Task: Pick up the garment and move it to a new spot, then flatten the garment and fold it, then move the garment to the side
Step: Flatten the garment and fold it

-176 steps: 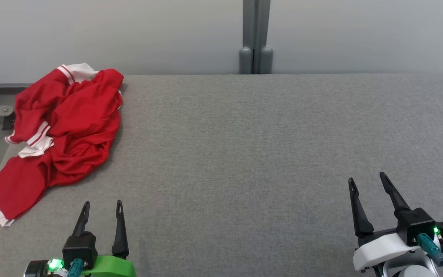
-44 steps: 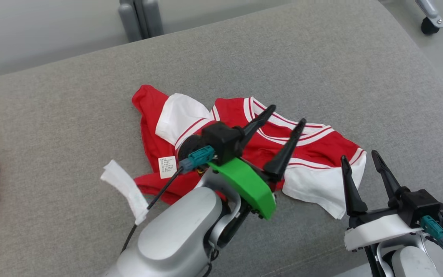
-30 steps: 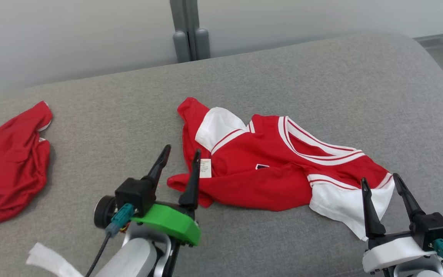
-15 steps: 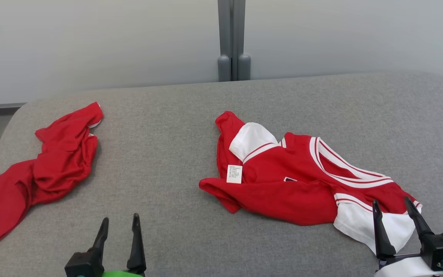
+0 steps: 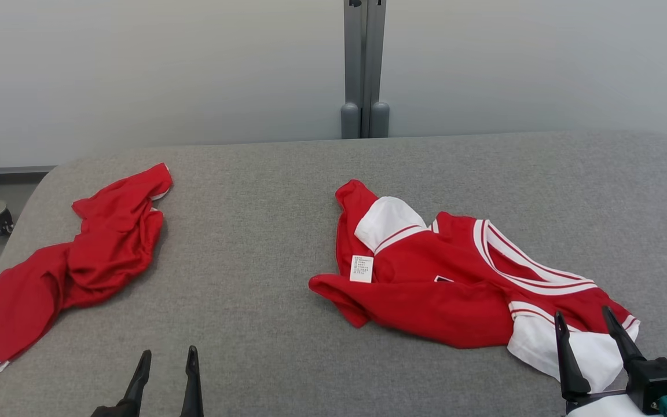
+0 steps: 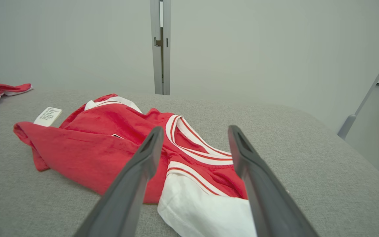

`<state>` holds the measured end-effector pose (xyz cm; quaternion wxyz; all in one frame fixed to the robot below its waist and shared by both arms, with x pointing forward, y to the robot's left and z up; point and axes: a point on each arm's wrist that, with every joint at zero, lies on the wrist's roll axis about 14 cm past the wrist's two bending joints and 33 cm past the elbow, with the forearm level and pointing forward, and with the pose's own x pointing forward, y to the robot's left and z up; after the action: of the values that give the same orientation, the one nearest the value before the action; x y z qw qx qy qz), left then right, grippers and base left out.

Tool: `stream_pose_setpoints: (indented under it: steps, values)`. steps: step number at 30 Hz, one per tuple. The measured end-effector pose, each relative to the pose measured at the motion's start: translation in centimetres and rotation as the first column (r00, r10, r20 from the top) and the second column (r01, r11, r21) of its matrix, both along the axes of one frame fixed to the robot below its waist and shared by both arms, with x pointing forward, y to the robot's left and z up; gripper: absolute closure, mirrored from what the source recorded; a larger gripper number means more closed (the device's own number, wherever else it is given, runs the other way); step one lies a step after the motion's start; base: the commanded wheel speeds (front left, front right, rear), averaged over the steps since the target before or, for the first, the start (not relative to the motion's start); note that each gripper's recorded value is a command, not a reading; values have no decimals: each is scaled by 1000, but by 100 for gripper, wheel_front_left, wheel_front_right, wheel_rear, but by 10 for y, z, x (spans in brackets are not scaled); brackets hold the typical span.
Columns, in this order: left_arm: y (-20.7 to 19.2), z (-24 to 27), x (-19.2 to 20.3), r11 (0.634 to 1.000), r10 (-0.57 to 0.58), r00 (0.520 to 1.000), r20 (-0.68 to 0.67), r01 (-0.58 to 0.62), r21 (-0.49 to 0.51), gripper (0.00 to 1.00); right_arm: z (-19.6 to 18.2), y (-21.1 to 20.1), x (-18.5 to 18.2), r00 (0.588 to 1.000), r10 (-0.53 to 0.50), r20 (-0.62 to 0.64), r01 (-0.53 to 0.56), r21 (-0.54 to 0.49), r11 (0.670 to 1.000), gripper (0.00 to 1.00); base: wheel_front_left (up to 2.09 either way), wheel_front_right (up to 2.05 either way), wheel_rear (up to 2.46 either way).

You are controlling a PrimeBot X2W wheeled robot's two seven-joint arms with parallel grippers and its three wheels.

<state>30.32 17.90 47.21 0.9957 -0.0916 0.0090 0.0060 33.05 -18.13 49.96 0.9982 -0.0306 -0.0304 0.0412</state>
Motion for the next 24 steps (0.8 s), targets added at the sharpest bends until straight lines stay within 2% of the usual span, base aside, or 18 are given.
stream_pose_setpoints:
  steps: [15, 20, 24]
  values:
    - [-17, -7, 8, 996, -89, 996, -16, 89, 15, 0, -1, -2, 0, 1000, -12, -4, 12, 17, 1000, 0, 0, 0, 0]
    - [-48, 6, 29, 980, -198, 980, 24, 198, 23, 0, 1, -4, 3, 1000, -19, 3, 19, 19, 1000, 0, 0, 0, 0]
    - [-79, 8, 51, 941, -328, 945, 3, 326, 90, 0, 5, -3, 6, 1000, -19, 15, 19, 22, 1000, 0, 0, 0, 0]
